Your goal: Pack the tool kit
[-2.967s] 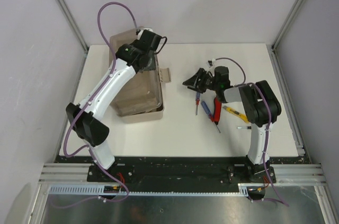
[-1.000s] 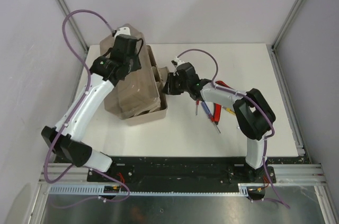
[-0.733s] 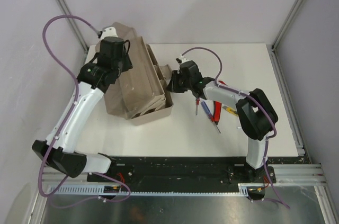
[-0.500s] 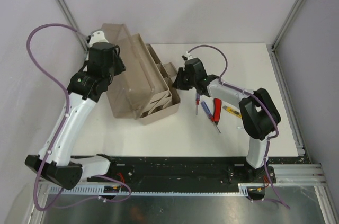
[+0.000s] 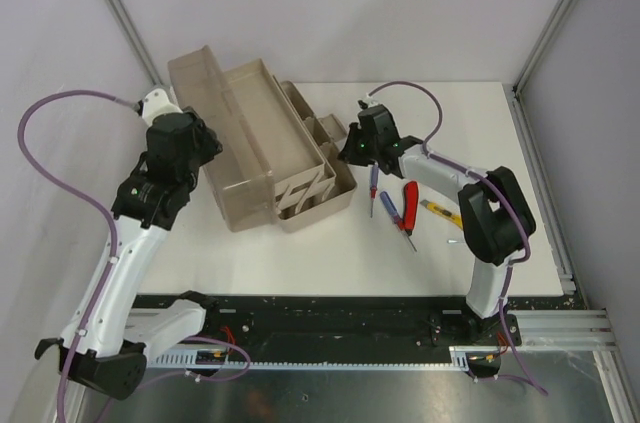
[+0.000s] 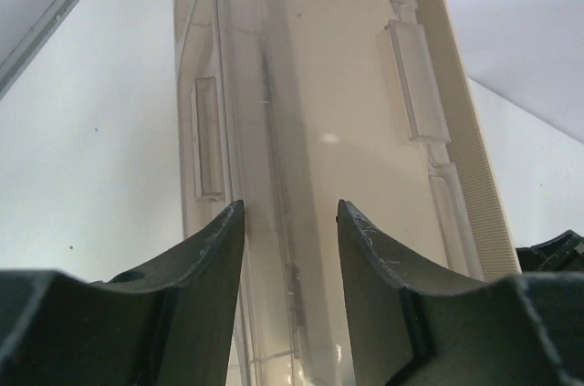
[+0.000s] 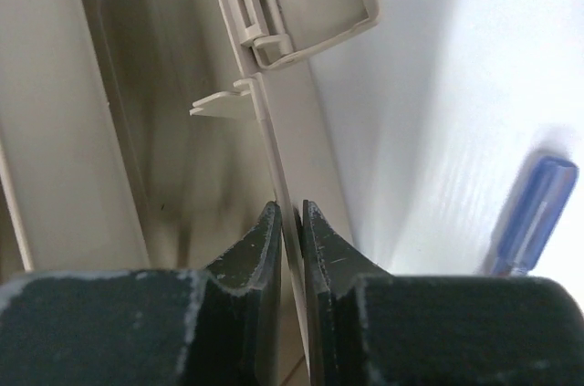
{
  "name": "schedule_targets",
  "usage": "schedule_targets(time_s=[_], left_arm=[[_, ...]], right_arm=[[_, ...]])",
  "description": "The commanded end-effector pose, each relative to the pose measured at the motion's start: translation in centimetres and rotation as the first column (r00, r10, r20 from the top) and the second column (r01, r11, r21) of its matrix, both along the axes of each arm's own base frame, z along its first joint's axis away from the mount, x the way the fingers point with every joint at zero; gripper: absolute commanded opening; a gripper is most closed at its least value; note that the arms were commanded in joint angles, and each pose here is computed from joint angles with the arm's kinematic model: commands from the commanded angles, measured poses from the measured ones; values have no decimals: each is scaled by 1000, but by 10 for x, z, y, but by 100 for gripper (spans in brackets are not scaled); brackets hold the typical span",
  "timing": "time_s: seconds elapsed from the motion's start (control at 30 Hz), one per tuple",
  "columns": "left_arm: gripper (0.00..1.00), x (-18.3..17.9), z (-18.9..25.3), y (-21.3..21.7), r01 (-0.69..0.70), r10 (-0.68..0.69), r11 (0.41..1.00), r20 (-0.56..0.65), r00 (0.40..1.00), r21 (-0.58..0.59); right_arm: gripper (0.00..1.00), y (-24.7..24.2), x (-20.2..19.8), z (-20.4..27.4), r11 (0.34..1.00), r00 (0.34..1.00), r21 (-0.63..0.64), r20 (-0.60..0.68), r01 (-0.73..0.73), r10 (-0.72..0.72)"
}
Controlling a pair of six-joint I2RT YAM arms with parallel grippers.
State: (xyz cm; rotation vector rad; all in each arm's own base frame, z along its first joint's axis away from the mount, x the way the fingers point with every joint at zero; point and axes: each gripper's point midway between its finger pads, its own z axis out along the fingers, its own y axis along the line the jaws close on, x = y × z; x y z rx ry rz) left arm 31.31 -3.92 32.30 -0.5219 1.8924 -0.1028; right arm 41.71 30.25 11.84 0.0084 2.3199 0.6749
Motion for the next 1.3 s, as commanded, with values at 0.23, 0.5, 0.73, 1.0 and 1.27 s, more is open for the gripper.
schedule_targets(time_s=[0.23, 0.5, 0.73, 1.0, 1.27], left_arm=[[54, -23, -94, -2, 31, -35, 999, -201, 979, -21], [57, -3, -91, -16, 89, -92, 992, -32, 995, -90], [60, -4, -106, -14, 89, -85, 989, 45, 995, -118], [68, -3, -108, -25, 147, -139, 977, 60, 988, -156], [82, -1, -110, -44, 222, -216, 951, 52, 975, -218]], right_arm=[[11, -92, 4, -26, 951, 963, -185, -61, 249, -264], [13, -79, 6, -32, 975, 977, -124, -87, 184, -195], [14, -68, 5, -36, 989, 985, -80, -108, 128, -137], [14, -66, 6, -37, 990, 985, -71, -110, 123, -130], [14, -68, 7, -36, 989, 985, -73, -106, 129, -136]])
